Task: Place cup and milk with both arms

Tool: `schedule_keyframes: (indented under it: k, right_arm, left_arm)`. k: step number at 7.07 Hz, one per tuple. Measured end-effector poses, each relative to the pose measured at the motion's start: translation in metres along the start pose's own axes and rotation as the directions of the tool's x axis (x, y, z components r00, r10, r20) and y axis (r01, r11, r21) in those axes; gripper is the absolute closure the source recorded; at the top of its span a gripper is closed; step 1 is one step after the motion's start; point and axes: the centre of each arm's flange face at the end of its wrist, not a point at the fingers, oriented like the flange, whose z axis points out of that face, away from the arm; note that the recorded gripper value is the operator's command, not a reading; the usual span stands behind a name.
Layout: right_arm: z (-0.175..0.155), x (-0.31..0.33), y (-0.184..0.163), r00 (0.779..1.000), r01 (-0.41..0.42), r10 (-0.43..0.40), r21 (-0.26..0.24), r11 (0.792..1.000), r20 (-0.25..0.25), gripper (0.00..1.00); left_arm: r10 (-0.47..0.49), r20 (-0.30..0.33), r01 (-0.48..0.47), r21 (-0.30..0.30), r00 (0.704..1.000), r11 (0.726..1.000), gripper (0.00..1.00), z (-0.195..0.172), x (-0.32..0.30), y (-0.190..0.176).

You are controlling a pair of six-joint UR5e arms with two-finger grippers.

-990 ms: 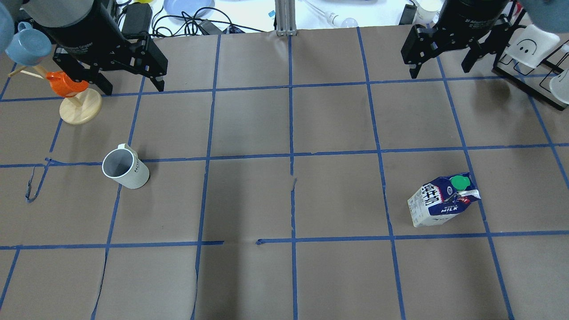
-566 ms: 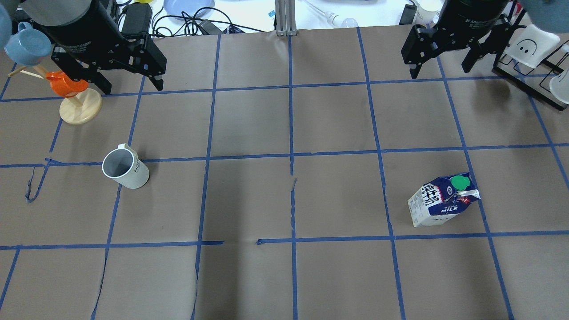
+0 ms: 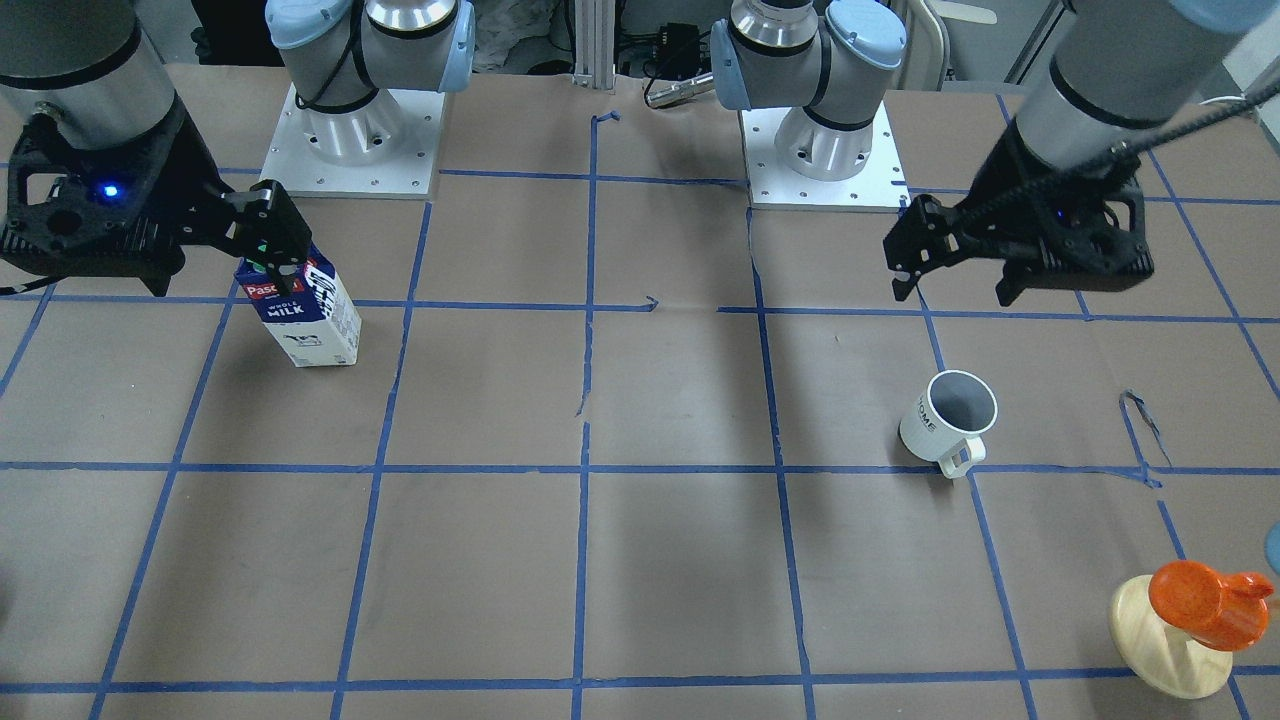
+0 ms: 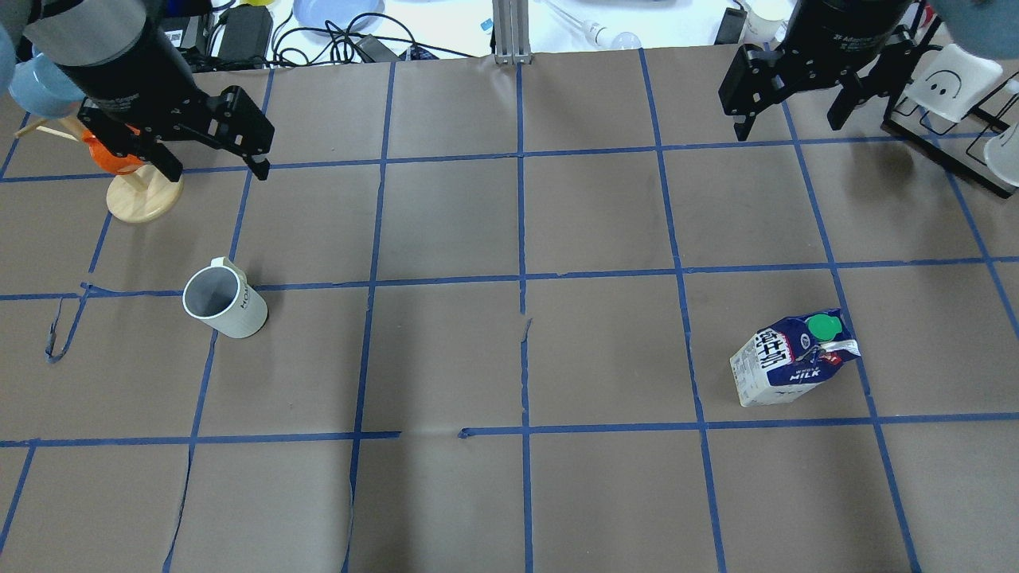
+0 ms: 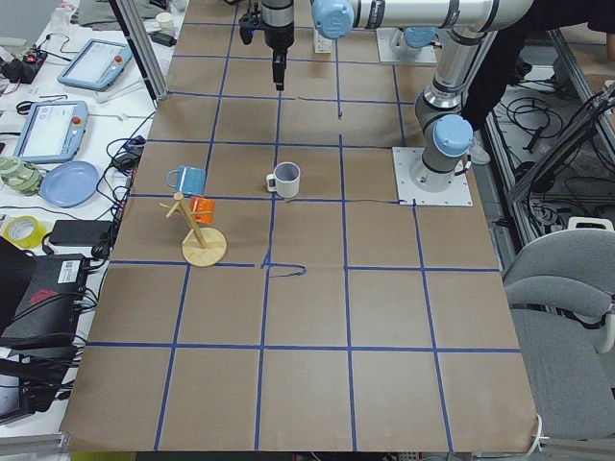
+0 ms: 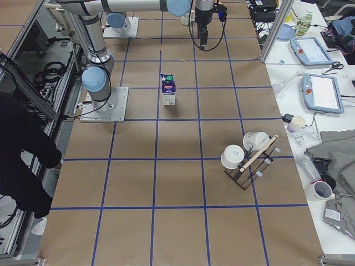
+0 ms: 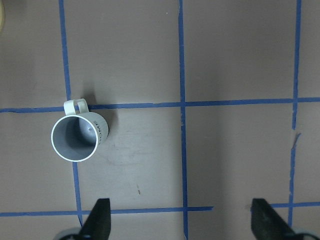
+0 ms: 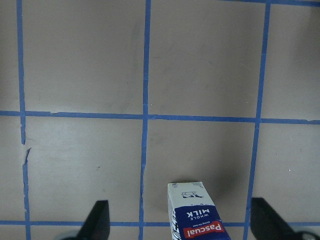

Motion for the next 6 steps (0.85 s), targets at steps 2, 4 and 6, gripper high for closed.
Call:
schedule_keyframes:
  k: [2,4,6]
  right_arm:
    - [0.000,-0.001,0.000,1.000,-0.002,0.002,0.000,1.000,0.003,0.00]
    - [0.000,-0.001,0.001,1.000,-0.001,0.001,0.001,1.000,0.006,0.00]
    - [0.000,-0.002,0.001,1.000,0.000,0.000,0.000,1.000,0.006,0.00]
  left_arm:
    - [-0.013,-0.013,0.012,-0.053,1.000,0.999,0.00,0.093,-0.046,-0.002]
    - [-0.040,-0.016,0.039,-0.063,0.999,0.997,0.07,0.164,-0.073,-0.008]
    - [-0.035,-0.027,0.033,-0.097,0.999,0.995,0.53,0.195,-0.079,-0.014]
